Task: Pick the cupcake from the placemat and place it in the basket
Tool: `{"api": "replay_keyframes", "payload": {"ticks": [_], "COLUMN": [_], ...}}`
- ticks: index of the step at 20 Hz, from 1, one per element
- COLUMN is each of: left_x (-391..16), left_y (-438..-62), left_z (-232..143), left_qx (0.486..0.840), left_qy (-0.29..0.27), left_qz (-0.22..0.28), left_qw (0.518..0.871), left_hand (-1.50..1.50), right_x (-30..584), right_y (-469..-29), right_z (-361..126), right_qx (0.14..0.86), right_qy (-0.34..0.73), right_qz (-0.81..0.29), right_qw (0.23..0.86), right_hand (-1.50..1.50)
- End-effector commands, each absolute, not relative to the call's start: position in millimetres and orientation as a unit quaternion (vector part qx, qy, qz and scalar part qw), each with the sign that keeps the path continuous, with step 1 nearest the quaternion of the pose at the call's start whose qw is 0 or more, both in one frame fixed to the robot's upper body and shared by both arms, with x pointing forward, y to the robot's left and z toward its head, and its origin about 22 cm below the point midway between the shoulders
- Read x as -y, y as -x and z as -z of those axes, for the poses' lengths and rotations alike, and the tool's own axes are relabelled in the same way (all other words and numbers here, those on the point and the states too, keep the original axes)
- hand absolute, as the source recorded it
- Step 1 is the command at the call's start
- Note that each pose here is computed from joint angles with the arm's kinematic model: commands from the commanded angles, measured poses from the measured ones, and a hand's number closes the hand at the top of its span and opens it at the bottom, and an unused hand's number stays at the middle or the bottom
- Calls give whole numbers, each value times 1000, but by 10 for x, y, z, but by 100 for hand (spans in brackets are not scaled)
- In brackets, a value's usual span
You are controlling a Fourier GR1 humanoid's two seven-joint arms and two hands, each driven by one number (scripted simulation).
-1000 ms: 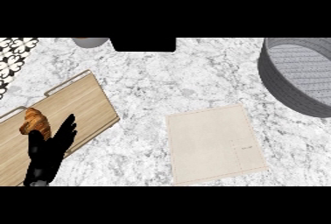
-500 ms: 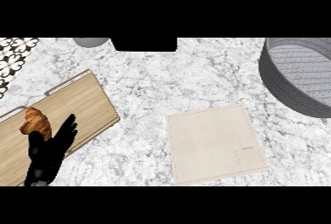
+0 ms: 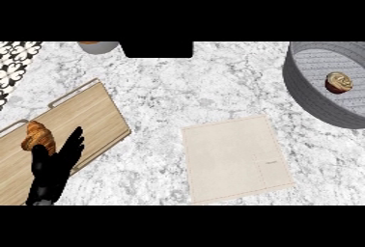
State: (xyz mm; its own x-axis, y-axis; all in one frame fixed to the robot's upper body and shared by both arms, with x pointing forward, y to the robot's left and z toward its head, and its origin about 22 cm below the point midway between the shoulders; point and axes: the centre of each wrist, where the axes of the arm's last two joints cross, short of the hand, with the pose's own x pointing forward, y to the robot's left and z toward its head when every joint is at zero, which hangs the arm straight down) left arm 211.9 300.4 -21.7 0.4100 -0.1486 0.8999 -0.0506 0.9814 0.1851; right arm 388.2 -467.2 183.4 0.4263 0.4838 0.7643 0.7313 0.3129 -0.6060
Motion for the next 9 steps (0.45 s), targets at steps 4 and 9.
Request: {"api": "replay_keyframes", "payload": {"ticks": [4, 9], "left_x": [-3006, -2991], "left_y": [-1899, -2035], "left_z": [503, 476], "left_qx": [482, 481], "left_qy": [-82, -89], "left_qz": [9, 9], "left_qw": [872, 872], "left_hand": [0, 0], "right_x": [4928, 5338], "right_y": [-3691, -3268], "right_z": [-2046, -1859], "right_qx": [526, 512], "right_qy": [571, 574], "right_qz": [174, 195], "right_qw": [606, 609], "right_hand": [-150, -150]}}
